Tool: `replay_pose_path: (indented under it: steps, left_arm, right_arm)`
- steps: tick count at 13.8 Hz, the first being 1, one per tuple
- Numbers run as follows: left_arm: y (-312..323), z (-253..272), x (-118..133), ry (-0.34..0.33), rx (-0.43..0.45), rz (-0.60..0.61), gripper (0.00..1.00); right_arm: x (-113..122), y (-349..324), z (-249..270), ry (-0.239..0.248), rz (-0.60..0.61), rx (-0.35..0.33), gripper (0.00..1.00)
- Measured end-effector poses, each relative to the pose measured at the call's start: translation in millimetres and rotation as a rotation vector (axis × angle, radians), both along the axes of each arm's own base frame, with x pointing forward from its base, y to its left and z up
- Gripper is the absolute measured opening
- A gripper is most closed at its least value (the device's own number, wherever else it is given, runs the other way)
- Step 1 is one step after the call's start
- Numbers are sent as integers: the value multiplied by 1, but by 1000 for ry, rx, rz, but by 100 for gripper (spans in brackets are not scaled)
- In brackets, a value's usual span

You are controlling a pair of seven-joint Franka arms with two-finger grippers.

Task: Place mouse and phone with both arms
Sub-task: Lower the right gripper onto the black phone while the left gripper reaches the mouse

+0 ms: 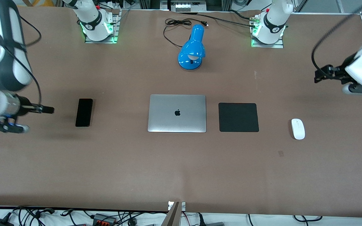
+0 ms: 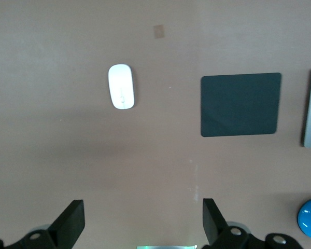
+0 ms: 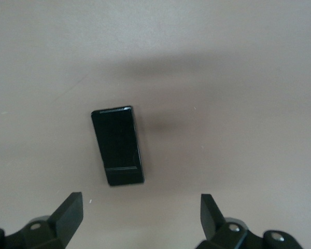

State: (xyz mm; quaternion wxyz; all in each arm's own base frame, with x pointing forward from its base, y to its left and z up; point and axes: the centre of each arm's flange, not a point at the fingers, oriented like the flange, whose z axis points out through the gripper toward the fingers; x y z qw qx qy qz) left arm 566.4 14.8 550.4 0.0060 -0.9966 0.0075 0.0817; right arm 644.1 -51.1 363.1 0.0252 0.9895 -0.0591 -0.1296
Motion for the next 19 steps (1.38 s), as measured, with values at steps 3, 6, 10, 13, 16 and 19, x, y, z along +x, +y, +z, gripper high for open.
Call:
replay_pose_path:
  steps: [3, 6, 10, 13, 16, 19]
  left_arm:
    - [8, -48, 29, 62, -3, 12, 100]
    - [21, -118, 61, 54, 1, 8, 100]
    - [71, -214, 82, -88, -2, -9, 100]
    - [76, -286, 60, -256, 13, -45, 100]
    - [75, -336, 33, -331, 20, -51, 100]
    - [76, -373, 22, -358, 22, -49, 100]
  right_arm:
    - [3, 8, -58, 67, -47, 26, 100]
    - [1, 26, -107, 72, -119, 21, 100]
    - [-23, 50, -161, 42, -99, 14, 100]
    - [-34, 50, -170, 53, -59, 24, 100]
    - [-41, 58, -163, 34, -15, 31, 100]
    - [-51, 78, -166, -19, 43, 26, 100]
